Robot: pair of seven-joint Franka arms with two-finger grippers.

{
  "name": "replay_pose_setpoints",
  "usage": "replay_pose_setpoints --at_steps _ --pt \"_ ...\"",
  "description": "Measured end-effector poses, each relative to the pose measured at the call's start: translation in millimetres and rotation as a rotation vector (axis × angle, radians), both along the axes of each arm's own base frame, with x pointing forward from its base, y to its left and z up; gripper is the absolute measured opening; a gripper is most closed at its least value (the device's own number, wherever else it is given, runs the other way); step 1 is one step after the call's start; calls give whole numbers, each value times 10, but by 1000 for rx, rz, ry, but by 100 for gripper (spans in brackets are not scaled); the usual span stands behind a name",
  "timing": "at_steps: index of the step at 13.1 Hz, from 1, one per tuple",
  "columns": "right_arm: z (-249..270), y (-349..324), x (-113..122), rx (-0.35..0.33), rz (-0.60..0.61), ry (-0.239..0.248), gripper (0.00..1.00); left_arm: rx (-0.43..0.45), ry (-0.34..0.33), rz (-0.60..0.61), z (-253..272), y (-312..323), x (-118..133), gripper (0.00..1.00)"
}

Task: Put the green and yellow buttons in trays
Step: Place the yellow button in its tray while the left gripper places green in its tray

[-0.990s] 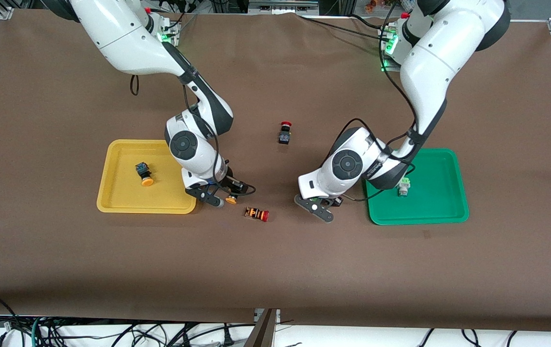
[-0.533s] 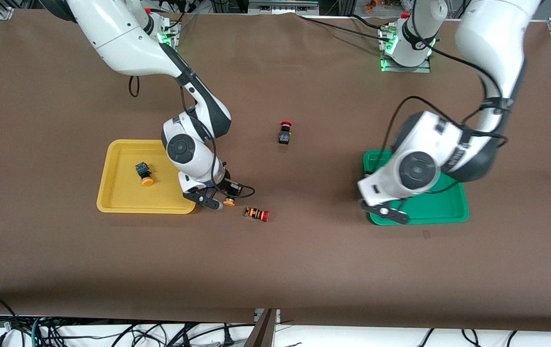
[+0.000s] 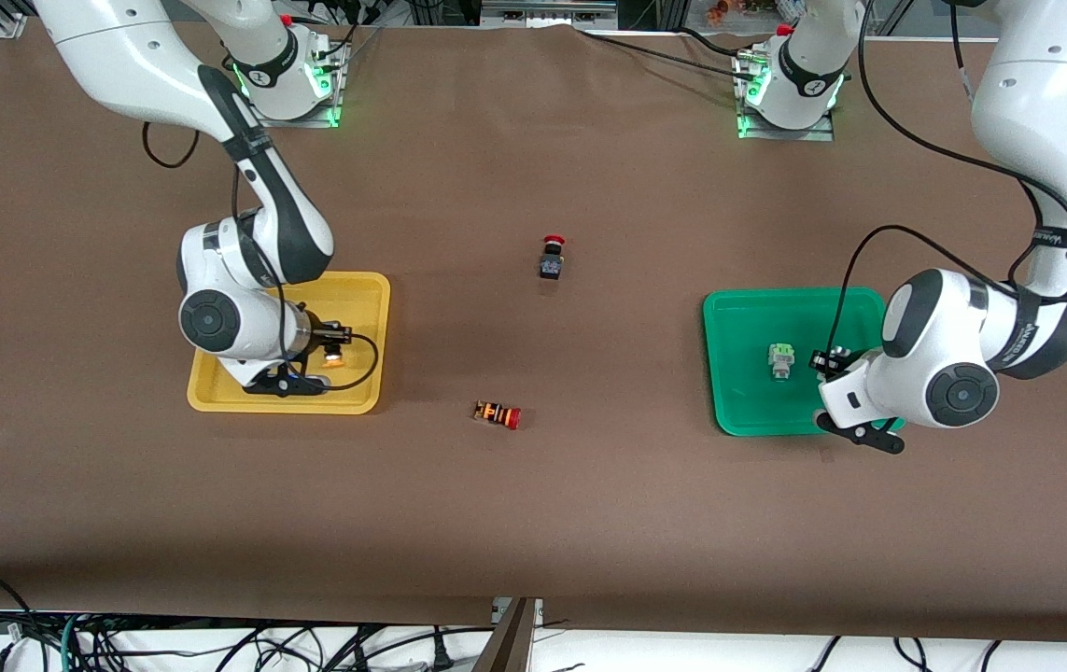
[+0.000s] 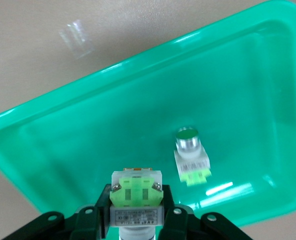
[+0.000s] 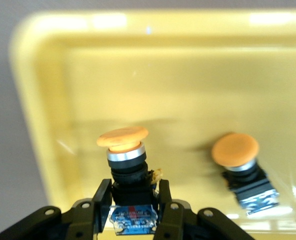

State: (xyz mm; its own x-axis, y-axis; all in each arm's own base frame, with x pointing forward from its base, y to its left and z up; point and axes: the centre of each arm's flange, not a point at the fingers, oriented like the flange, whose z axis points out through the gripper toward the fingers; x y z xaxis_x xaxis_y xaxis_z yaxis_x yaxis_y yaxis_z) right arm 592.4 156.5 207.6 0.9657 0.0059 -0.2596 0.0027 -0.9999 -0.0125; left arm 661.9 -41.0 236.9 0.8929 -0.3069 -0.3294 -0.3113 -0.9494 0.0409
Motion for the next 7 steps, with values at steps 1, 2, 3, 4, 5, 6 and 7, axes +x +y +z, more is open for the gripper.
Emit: replay_pose_setpoints --at_steps 1,2,3,4,5,6,7 --pt "-122 -28 -91 -1 10 9 42 -11 -12 5 -131 36 -32 41" --pt "-176 -11 -144 -2 14 11 47 -17 -22 19 -213 128 -52 41" --pt "-139 7 -129 1 16 -3 57 -20 -30 41 -273 272 -64 41" --pt "25 -12 -61 6 13 -33 68 -23 -29 68 -343 454 -83 41" --pt "326 -75 27 12 21 -67 79 -26 -23 89 -403 599 -101 41" --pt "742 -174 102 19 47 -98 91 -30 -23 97 -415 665 -105 49" --pt "1260 -330 147 22 71 -127 100 -34 -33 93 -351 633 -83 58"
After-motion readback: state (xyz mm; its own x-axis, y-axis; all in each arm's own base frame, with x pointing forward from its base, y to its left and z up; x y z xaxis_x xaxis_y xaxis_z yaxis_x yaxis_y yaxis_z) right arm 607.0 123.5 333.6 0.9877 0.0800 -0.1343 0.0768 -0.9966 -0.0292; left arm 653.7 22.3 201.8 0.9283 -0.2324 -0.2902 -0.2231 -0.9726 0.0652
